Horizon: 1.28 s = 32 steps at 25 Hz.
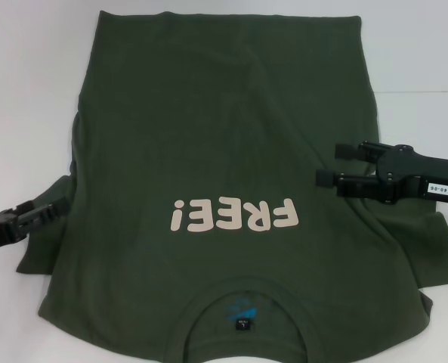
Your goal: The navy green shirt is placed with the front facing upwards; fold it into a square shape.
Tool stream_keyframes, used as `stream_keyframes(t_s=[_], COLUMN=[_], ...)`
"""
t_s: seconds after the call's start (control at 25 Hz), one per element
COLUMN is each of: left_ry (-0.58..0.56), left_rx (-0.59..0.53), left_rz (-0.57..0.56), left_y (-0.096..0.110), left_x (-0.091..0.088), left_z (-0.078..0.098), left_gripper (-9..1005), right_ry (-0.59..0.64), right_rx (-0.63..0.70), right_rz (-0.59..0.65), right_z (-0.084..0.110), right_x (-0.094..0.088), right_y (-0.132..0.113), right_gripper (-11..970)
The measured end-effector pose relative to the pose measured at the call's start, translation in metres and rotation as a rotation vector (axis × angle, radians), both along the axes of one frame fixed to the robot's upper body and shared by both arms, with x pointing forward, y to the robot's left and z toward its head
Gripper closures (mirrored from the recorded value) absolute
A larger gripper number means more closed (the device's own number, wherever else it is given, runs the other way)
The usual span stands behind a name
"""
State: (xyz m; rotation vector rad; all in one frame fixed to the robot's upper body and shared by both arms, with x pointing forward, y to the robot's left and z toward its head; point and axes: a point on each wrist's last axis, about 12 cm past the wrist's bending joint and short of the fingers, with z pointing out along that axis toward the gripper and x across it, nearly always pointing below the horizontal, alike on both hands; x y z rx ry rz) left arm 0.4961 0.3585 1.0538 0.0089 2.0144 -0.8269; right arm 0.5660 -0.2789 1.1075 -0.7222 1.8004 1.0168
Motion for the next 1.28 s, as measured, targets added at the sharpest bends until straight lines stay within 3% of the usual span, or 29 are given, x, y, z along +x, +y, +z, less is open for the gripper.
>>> stream_keyframes(t_s=[0.52, 1.2, 1.28], left_ry=[0.07, 0.121, 0.14], left_rx=[0.062, 0.105, 0.111], left_rz=[0.083, 0.064, 0.079], left_y=[0.005, -0.002, -0.001], left_x=[0.001, 0.009, 0.01], left_z=[-0.016, -0.022, -0.024], left_gripper=[64, 64, 207], right_ry=[0.002, 0.003, 0.003], right_rx=[0.005, 0.011, 0.011], right_rz=[0.003, -0.005, -0.005], right_z=[0.0, -0.001, -0.001], right_x=[-0.001, -0.002, -0.003], right_y=[0.0, -0.002, -0.002], right_gripper=[45, 46, 46])
